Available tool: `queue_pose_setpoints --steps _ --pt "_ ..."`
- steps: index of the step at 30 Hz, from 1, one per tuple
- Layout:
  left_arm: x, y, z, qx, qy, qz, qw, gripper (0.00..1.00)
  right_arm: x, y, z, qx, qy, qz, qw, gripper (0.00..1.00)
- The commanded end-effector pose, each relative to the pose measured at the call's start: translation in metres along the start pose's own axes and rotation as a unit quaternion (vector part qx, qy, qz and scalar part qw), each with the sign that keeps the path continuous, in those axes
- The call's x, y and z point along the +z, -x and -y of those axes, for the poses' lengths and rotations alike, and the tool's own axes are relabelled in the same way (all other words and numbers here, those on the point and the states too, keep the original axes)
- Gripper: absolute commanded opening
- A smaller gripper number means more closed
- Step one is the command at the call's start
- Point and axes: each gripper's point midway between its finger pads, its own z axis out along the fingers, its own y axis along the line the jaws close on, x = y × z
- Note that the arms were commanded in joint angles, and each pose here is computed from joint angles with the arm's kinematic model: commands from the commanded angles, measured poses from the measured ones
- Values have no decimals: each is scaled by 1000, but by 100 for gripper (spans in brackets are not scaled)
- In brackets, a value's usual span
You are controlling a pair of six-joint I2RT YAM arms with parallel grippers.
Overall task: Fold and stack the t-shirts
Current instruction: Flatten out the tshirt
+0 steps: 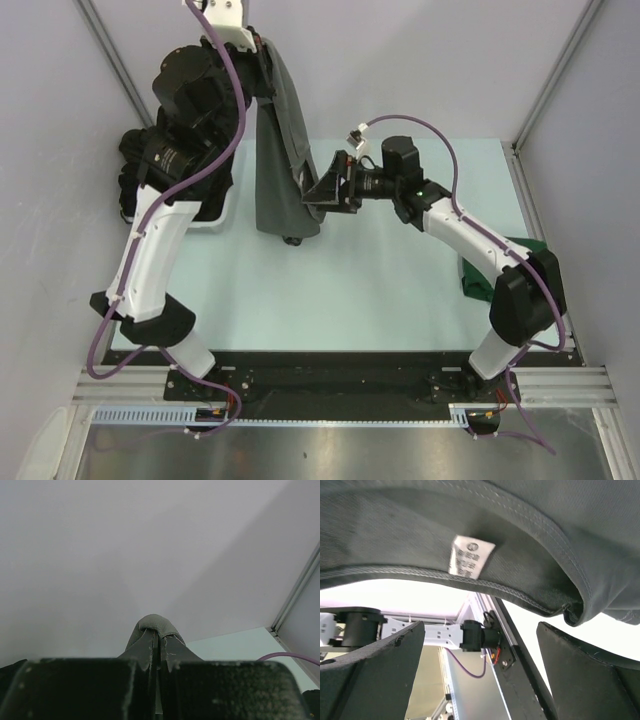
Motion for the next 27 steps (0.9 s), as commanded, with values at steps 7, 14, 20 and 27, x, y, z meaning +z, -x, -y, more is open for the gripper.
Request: queue_pose_setpoints --steps 7,14,20,27 --pt "-16 43 -3 -34 -9 56 998 0 -2 -5 0 -36 -15 -18 999 100" --pt "-20 49 -4 -42 -11 61 997 0 -6 -1 7 -43 -31 -17 998 100" --pt "-26 53 0 -59 -24 64 996 0 4 1 30 -48 -62 -12 997 100" --pt "-31 48 4 -66 -33 52 996 0 17 9 75 -91 -163 -7 982 100"
